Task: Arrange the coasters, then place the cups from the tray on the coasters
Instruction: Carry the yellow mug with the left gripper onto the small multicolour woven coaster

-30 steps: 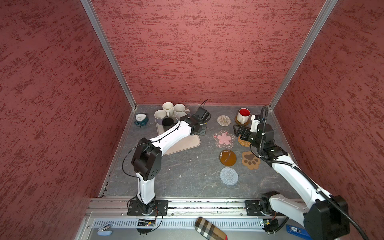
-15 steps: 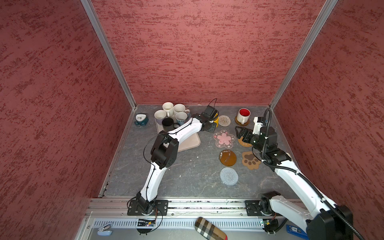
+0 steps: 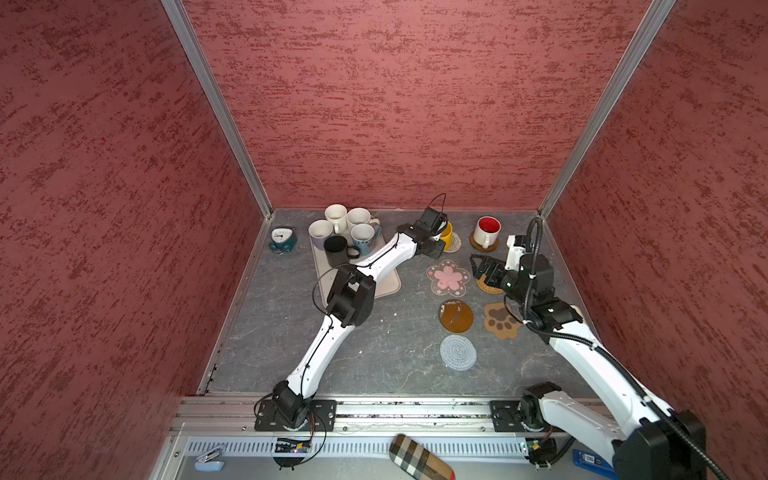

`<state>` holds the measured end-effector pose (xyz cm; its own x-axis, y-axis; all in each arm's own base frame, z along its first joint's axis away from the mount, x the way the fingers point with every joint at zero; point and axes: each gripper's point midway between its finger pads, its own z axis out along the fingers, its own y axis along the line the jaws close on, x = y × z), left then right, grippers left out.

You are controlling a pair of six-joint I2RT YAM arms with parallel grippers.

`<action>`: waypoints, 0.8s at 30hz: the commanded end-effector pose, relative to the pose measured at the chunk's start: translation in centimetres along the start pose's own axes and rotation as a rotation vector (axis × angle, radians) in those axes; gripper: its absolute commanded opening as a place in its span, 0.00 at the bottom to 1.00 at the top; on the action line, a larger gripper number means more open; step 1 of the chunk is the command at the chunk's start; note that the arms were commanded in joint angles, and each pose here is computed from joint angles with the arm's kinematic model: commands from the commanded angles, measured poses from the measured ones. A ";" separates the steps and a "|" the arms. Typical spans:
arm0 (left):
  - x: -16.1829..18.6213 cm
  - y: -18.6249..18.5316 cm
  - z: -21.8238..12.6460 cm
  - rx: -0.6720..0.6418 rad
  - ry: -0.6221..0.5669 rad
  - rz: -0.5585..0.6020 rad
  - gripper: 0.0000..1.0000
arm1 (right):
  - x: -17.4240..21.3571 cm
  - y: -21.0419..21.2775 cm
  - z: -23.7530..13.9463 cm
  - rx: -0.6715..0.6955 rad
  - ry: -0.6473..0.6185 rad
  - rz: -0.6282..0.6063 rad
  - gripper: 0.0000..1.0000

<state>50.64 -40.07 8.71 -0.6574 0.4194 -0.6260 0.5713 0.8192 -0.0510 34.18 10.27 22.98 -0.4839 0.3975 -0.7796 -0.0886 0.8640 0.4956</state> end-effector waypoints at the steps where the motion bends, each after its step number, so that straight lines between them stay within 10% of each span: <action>1: -3.5 -0.8 -1.2 0.028 -0.110 0.035 0.00 | 0.5 -0.2 0.0 0.002 0.008 -0.004 0.99; 24: -5.6 -2.0 2.0 0.045 -0.230 0.078 0.00 | 1.9 -0.2 1.0 -0.023 0.051 0.008 0.99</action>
<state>52.58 -42.98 7.06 -0.5709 0.4404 -0.6930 0.6305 0.7757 -0.0264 34.09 10.77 20.85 -0.5351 0.3830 -0.7529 -0.0851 0.8623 0.4992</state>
